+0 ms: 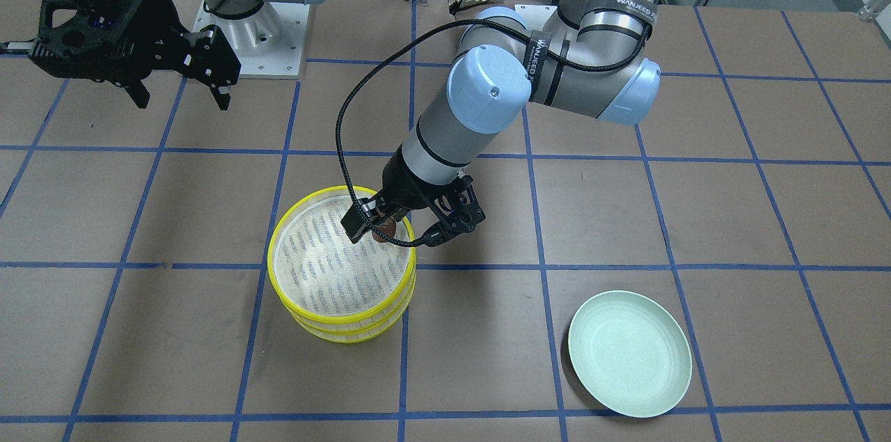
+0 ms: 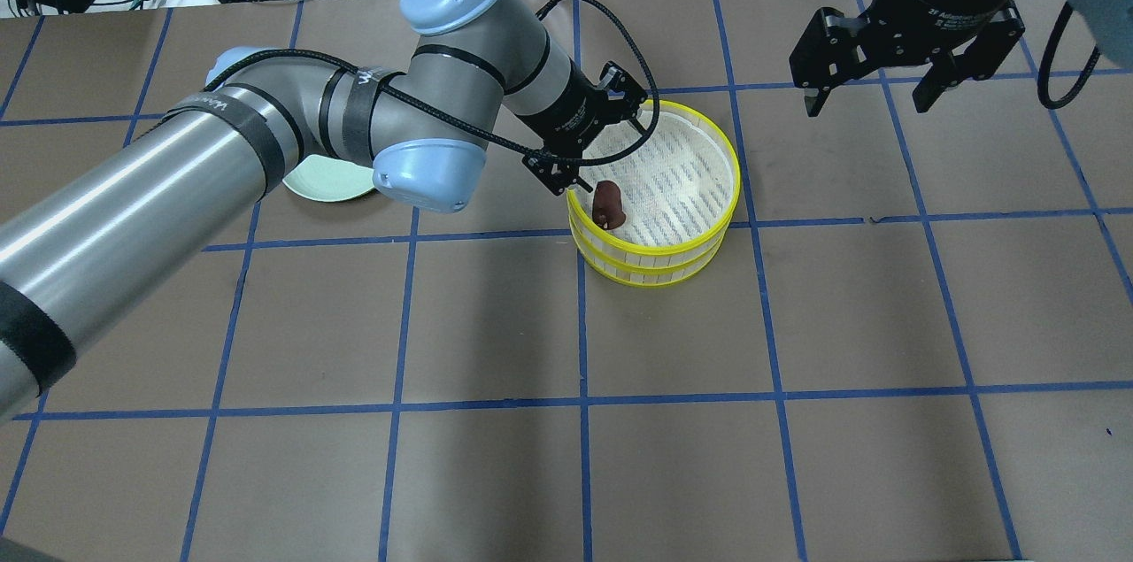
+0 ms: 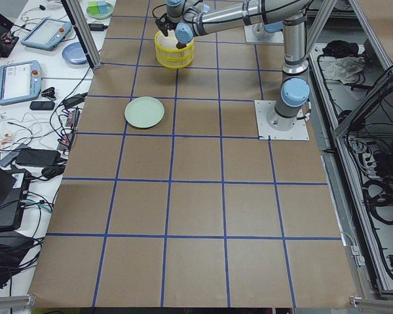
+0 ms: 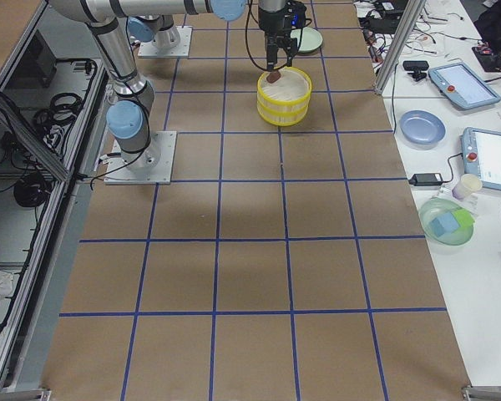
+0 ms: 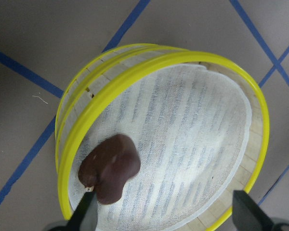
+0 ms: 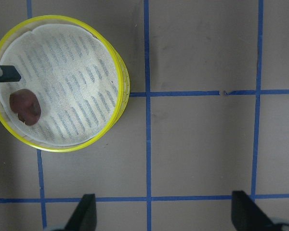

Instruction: Stack buns with steamer

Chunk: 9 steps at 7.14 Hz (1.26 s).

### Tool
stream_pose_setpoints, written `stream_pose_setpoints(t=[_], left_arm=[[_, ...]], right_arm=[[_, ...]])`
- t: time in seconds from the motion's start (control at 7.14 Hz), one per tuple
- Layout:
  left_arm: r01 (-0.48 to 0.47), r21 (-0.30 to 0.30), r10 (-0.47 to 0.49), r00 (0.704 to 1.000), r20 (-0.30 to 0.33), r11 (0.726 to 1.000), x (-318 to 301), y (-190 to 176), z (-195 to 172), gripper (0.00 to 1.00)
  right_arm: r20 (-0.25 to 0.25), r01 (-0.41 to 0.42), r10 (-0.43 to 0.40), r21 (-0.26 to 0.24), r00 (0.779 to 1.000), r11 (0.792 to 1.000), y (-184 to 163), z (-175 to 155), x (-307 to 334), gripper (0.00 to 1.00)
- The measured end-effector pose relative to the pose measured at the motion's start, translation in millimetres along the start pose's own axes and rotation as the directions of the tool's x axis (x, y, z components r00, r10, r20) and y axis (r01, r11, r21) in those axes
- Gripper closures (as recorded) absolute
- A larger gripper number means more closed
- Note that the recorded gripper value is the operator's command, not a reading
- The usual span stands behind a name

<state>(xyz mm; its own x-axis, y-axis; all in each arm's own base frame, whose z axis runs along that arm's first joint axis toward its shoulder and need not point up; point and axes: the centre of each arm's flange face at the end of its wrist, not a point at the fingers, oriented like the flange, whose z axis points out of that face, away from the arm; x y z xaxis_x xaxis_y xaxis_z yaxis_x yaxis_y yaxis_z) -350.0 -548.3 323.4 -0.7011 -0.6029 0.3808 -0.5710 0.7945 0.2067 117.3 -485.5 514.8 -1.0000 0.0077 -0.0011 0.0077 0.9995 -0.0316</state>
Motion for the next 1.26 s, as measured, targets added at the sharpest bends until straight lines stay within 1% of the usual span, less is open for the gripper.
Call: stream_pose_setpoints(t=[0.14,0.28,0.42,0.56,0.7,0.84,0.98,1.12,1.26], left_arm=[[-0.012,0.007,0.012,1.000,-0.007,1.000,3,0,-6,0.00],[-0.052,0.023,0.052,0.998,-0.018,0.998,6,-2,-21,0.00],[-0.112,0.044,0.113,0.993,-0.022,0.993,7,-15,-40,0.00],[-0.178,0.067,0.179,0.984,-0.013,0.982,3,-36,-61,0.00],[-0.262,0.089,0.264,0.965,-0.001,0.961,-3,-58,-85,0.00],[-0.348,0.103,0.347,0.937,0.032,0.932,-13,-77,-112,0.00],[-0.433,0.112,0.421,0.900,0.113,0.895,-28,-92,-134,0.00],[-0.523,0.111,0.488,0.840,0.238,0.845,-45,-101,-154,0.00],[-0.573,0.096,0.513,0.785,0.347,0.814,-61,-106,-171,0.00]], right_arm=[[0.001,0.002,-0.002,-0.002,1.000,1.000,0,1,0,0.00],[0.001,0.002,-0.002,-0.002,1.000,1.000,1,1,0,0.00],[0.002,0.003,-0.003,-0.002,1.000,1.000,1,2,0,0.00],[0.003,0.003,-0.003,-0.003,1.000,1.000,1,2,0,0.00],[0.005,0.003,-0.003,-0.003,1.000,1.000,1,2,-1,0.00],[0.005,0.003,-0.003,-0.004,1.000,1.000,1,2,-1,0.00],[0.004,0.003,-0.003,-0.004,1.000,1.000,1,3,0,0.00],[0.002,0.003,-0.003,-0.001,1.000,1.000,1,2,0,0.00],[0.001,0.002,-0.002,0.012,1.000,1.000,-1,1,0,0.00]])
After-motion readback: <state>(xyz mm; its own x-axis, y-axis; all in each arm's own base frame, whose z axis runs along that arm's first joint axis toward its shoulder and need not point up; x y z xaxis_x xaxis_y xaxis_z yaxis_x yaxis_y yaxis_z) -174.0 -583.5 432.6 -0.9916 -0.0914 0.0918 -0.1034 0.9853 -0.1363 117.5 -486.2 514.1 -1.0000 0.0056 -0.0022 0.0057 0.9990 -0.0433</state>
